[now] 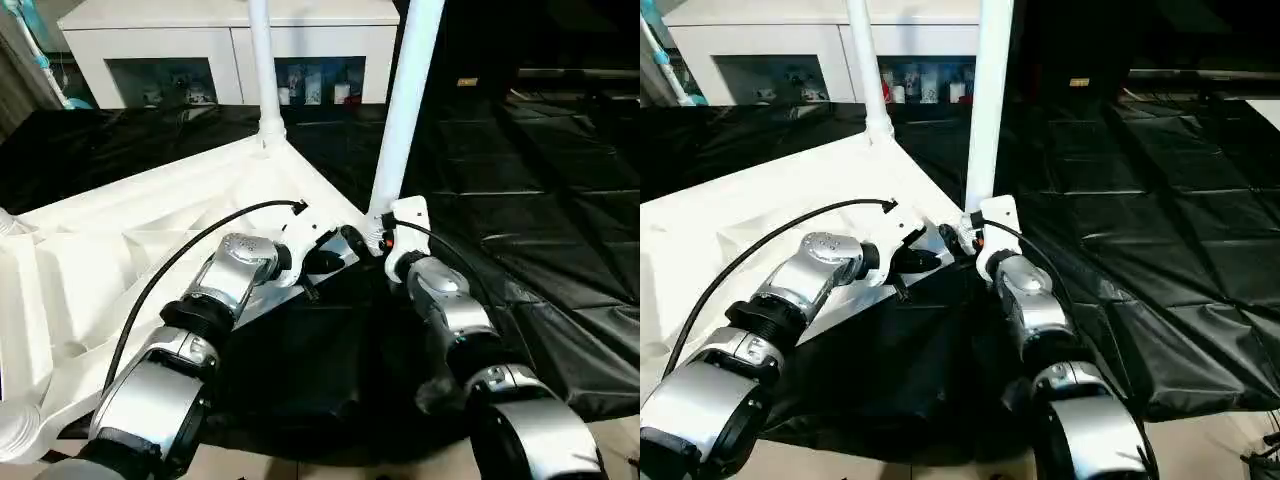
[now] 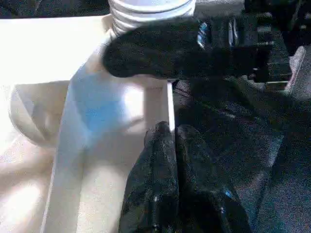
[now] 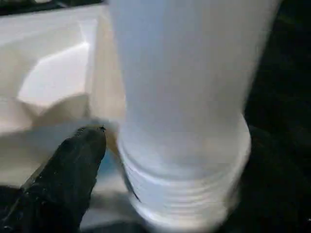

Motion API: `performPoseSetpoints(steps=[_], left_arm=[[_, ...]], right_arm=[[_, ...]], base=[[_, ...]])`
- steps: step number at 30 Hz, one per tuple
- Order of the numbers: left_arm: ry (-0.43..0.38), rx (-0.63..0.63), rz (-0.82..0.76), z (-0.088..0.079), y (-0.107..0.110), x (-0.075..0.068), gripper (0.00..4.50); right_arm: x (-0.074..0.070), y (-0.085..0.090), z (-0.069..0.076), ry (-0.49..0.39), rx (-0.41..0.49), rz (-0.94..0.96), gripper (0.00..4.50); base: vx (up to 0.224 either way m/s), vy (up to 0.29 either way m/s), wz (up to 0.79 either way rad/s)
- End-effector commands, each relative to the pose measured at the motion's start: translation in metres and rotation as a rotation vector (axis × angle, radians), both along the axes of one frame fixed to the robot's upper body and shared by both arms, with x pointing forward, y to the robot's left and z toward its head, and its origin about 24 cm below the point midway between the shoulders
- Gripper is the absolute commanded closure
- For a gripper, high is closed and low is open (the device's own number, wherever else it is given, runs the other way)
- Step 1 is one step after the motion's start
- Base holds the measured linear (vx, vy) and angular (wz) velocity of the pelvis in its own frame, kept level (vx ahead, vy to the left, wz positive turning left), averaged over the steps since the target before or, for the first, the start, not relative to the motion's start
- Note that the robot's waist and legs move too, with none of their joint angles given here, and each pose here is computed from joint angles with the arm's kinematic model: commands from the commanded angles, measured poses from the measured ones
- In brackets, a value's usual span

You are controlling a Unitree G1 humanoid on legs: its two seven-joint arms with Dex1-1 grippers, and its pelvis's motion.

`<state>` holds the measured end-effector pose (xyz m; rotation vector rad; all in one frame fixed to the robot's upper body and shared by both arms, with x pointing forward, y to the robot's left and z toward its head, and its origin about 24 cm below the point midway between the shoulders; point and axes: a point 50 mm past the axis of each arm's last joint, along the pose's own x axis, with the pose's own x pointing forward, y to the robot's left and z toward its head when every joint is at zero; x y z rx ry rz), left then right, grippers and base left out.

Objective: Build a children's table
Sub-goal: Rotate leg to tighten

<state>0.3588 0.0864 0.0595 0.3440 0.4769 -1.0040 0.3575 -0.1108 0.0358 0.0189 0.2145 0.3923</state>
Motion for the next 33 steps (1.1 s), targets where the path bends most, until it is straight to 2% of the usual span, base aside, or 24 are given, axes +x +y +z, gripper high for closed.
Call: performPoseSetpoints(steps=[1, 6, 13, 17, 21, 28, 33], left_arm=[[0.126, 0.07, -0.012, -0.031, 0.009, -0.015, 4.5], [0.119, 0.071, -0.02, -0.031, 0.01, -0.016, 4.5], [0.116, 0.073, -0.046, -0.032, 0.011, -0.017, 4.5], [0.111, 0.074, -0.055, -0.031, 0.012, -0.017, 4.5], [0.111, 0.071, -0.062, -0.031, 0.012, -0.017, 4.5], [0.104, 0.084, -0.084, -0.031, 0.02, -0.017, 4.5], [0.092, 0.109, -0.129, -0.031, 0.027, -0.02, 4.5]], right_arm=[[-0.008, -0.006, -0.01, 0.037, -0.012, 0.009, 0.15], [-0.016, -0.01, -0.011, 0.014, -0.021, 0.054, 0.15], [-0.025, -0.022, -0.003, -0.035, 0.015, 0.068, 0.15], [-0.033, -0.031, 0.007, -0.076, 0.03, 0.123, 0.15], [-0.037, -0.037, 0.009, -0.065, 0.042, 0.168, 0.15], [-0.056, -0.049, 0.012, -0.009, -0.047, 0.448, 0.15], [-0.051, -0.063, 0.021, -0.032, -0.088, 0.416, 0.15]], base=[[0.0, 0.0, 0.0], [0.0, 0.0, 0.0], [0.0, 0.0, 0.0], [0.0, 0.0, 0.0], [0.0, 0.0, 0.0], [0.0, 0.0, 0.0], [0.0, 0.0, 0.0]])
